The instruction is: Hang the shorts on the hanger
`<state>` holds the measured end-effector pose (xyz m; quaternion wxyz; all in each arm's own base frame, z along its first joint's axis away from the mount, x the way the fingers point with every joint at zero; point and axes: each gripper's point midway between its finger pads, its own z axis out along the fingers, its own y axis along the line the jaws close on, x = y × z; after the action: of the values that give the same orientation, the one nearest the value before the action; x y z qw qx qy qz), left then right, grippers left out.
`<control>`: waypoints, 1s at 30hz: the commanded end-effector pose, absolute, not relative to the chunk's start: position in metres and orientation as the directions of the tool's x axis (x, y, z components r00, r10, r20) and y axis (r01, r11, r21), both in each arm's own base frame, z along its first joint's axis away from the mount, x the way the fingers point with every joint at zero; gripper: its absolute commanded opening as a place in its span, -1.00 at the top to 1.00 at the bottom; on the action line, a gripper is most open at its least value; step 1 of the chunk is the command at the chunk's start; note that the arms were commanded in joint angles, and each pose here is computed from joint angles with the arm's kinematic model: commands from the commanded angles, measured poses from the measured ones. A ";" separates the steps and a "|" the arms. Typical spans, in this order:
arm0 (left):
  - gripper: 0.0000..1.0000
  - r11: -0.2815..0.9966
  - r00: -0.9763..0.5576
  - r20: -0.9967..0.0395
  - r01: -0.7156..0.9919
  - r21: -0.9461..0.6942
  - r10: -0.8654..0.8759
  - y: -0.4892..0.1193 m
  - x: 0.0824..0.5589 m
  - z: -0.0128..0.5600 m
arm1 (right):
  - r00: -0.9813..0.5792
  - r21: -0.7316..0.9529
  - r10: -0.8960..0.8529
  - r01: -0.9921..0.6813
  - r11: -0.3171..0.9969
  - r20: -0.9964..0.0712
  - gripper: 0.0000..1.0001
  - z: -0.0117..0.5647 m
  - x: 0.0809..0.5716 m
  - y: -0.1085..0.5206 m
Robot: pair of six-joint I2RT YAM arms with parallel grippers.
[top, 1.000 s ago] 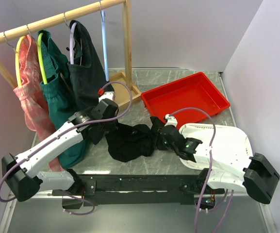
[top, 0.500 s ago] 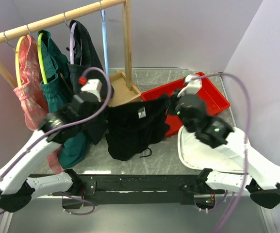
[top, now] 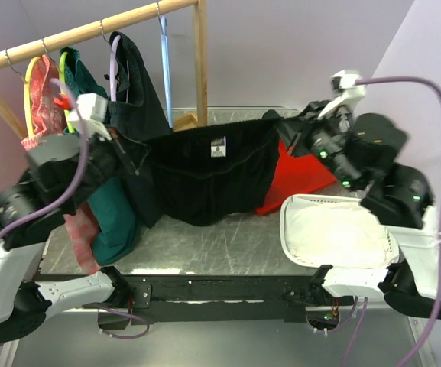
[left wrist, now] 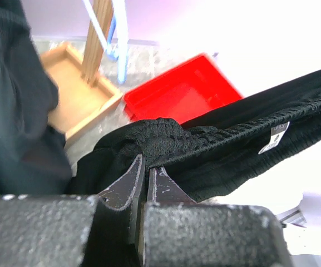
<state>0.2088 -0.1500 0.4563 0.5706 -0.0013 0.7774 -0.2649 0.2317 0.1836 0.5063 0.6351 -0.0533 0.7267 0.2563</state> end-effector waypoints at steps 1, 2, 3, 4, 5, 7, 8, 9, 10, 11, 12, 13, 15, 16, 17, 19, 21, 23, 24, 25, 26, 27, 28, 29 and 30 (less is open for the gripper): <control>0.98 0.861 -0.263 -0.912 0.325 -0.391 -0.315 -0.132 0.199 0.492 | -0.106 0.335 0.328 -0.511 0.792 -0.939 1.00 0.569 0.200 0.167; 0.98 0.863 -0.261 -0.914 0.325 -0.387 -0.311 -0.133 0.201 0.494 | -0.085 0.349 0.361 -0.530 0.773 -0.929 1.00 0.586 0.192 0.162; 0.98 0.867 -0.252 -0.917 0.321 -0.382 -0.310 -0.131 0.202 0.497 | -0.087 0.355 0.369 -0.544 0.761 -0.925 1.00 0.591 0.190 0.164; 0.98 0.865 -0.241 -0.917 0.322 -0.385 -0.318 -0.130 0.201 0.503 | -0.086 0.366 0.386 -0.554 0.748 -0.918 1.00 0.596 0.187 0.163; 0.98 0.866 -0.242 -0.917 0.321 -0.384 -0.318 -0.131 0.203 0.503 | -0.089 0.371 0.393 -0.566 0.736 -0.915 1.00 0.599 0.186 0.166; 0.98 0.868 -0.228 -0.917 0.311 -0.388 -0.328 -0.130 0.205 0.506 | -0.100 0.383 0.401 -0.571 0.726 -0.911 1.00 0.599 0.186 0.170; 0.98 0.870 -0.224 -0.917 0.305 -0.387 -0.330 -0.129 0.207 0.506 | -0.098 0.386 0.408 -0.578 0.719 -0.908 1.00 0.603 0.185 0.170; 0.98 0.867 -0.210 -0.914 0.301 -0.397 -0.346 -0.128 0.207 0.509 | -0.109 0.389 0.405 -0.580 0.716 -0.908 1.00 0.603 0.189 0.177; 0.98 0.873 -0.205 -0.915 0.285 -0.396 -0.348 -0.127 0.210 0.507 | -0.117 0.389 0.402 -0.587 0.709 -0.908 1.00 0.605 0.189 0.180; 0.98 0.873 -0.198 -0.913 0.278 -0.401 -0.356 -0.125 0.211 0.508 | -0.096 0.393 0.428 -0.611 0.687 -0.899 1.00 0.621 0.181 0.176; 0.98 0.872 -0.189 -0.912 0.274 -0.406 -0.365 -0.124 0.212 0.511 | -0.107 0.389 0.421 -0.629 0.673 -0.901 1.00 0.623 0.184 0.186; 0.98 0.872 -0.177 -0.911 0.268 -0.410 -0.373 -0.122 0.212 0.513 | -0.087 0.394 0.449 -0.643 0.656 -0.889 1.00 0.637 0.177 0.180; 0.98 0.865 -0.153 -0.905 0.270 -0.424 -0.396 -0.119 0.211 0.521 | -0.076 0.400 0.473 -0.660 0.636 -0.878 1.00 0.646 0.174 0.181; 0.98 0.861 -0.135 -0.902 0.270 -0.431 -0.409 -0.115 0.209 0.526 | -0.071 0.404 0.487 -0.668 0.624 -0.870 1.00 0.648 0.176 0.184; 0.98 0.859 -0.123 -0.901 0.274 -0.433 -0.415 -0.113 0.208 0.529 | -0.062 0.406 0.505 -0.682 0.608 -0.861 1.00 0.653 0.170 0.181; 0.98 0.843 -0.082 -0.890 0.291 -0.452 -0.449 -0.107 0.202 0.541 | -0.064 0.415 0.524 -0.696 0.586 -0.849 1.00 0.655 0.170 0.186; 0.98 0.838 -0.059 -0.886 0.301 -0.455 -0.460 -0.103 0.199 0.545 | -0.073 0.426 0.537 -0.704 0.569 -0.840 1.00 0.655 0.169 0.187; 0.98 0.837 -0.042 -0.883 0.300 -0.457 -0.467 -0.099 0.197 0.549 | -0.080 0.429 0.540 -0.708 0.561 -0.838 1.00 0.655 0.170 0.191; 0.98 0.838 -0.045 -0.884 0.301 -0.456 -0.465 -0.100 0.197 0.549 | -0.081 0.430 0.541 -0.708 0.560 -0.837 1.00 0.654 0.171 0.192; 0.98 0.842 -0.060 -0.890 0.300 -0.448 -0.452 -0.103 0.199 0.544 | -0.089 0.435 0.531 -0.693 0.574 -0.843 1.00 0.647 0.176 0.195; 0.98 0.837 -0.076 -0.893 0.322 -0.443 -0.444 -0.109 0.199 0.543 | -0.085 0.438 0.529 -0.677 0.591 -0.845 1.00 0.643 0.179 0.193; 0.98 0.838 -0.099 -0.899 0.330 -0.435 -0.427 -0.116 0.201 0.536 | -0.080 0.435 0.520 -0.662 0.610 -0.851 1.00 0.638 0.183 0.191; 0.98 0.842 -0.124 -0.905 0.333 -0.425 -0.407 -0.123 0.205 0.528 | -0.090 0.440 0.496 -0.616 0.653 -0.864 1.00 0.620 0.195 0.194; 0.98 0.845 -0.149 -0.909 0.337 -0.416 -0.388 -0.128 0.207 0.520 | -0.085 0.429 0.481 -0.605 0.671 -0.872 1.00 0.613 0.195 0.188; 0.98 0.845 -0.181 -0.915 0.352 -0.403 -0.361 -0.137 0.209 0.510 | -0.092 0.425 0.463 -0.582 0.694 -0.882 1.00 0.601 0.199 0.187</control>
<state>0.1939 -0.1217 0.5335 0.6563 -0.0290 0.6898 -0.3043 0.1950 0.2186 0.5890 0.6273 -0.0972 0.6538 0.4119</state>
